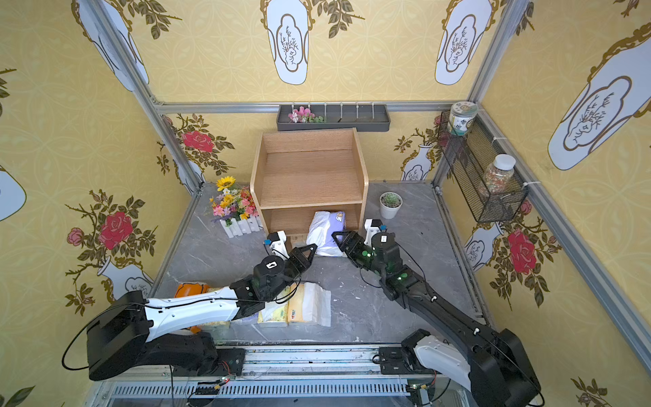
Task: Remove the tissue boxes from the shelf
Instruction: Pick up a box of tissues from the shelf.
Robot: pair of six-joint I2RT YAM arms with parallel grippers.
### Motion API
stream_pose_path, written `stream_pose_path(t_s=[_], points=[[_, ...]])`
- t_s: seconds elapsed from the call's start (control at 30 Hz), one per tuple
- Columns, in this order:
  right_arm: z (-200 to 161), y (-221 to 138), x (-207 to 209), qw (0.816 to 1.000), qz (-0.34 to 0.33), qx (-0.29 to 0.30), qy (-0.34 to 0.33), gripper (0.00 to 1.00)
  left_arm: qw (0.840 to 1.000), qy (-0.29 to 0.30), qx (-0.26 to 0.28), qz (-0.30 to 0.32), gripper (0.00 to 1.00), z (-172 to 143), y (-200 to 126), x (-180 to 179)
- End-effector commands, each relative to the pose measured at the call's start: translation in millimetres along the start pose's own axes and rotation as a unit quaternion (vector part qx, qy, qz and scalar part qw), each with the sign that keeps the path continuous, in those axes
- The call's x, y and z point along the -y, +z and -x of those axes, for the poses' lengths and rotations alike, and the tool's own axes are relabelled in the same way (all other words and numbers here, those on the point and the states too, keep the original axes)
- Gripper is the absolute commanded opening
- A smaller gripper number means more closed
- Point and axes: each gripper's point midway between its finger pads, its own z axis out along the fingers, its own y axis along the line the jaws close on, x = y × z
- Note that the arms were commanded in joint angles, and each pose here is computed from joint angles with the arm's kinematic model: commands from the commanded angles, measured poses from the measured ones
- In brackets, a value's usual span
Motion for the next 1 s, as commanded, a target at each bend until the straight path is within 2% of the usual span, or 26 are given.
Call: stream_pose_path(t_s=[0.0, 0.03, 0.27, 0.47, 0.57, 0.7, 0.97], points=[[6, 3, -26, 0.999, 0.048, 0.009, -0.014, 0.68, 1.000, 0.002, -0.011, 0.010, 0.00, -5, -2, -7], [5, 4, -25, 0.999, 0.049, 0.008, -0.014, 0.65, 1.000, 0.001, -0.012, 0.010, 0.00, -5, -3, -7], [4, 4, -26, 0.998, 0.056, 0.008, -0.018, 0.47, 1.000, 0.005, -0.015, 0.000, 0.40, -2, -8, -1], [6, -4, -30, 0.998, 0.059, 0.011, -0.028, 0.38, 1.000, 0.018, -0.005, 0.005, 0.57, 8, -21, 4], [4, -9, -27, 0.998, 0.049, 0.005, -0.037, 0.36, 1.000, 0.020, 0.005, 0.007, 0.64, 16, -32, 6], [-5, -22, -22, 0.998, 0.030, -0.016, -0.056, 0.35, 0.999, 0.021, 0.020, 0.014, 0.69, 27, -45, 6], [-47, -68, 13, 0.987, -0.065, -0.114, -0.088, 0.35, 0.998, 0.015, 0.053, 0.034, 0.69, 42, -59, -9]])
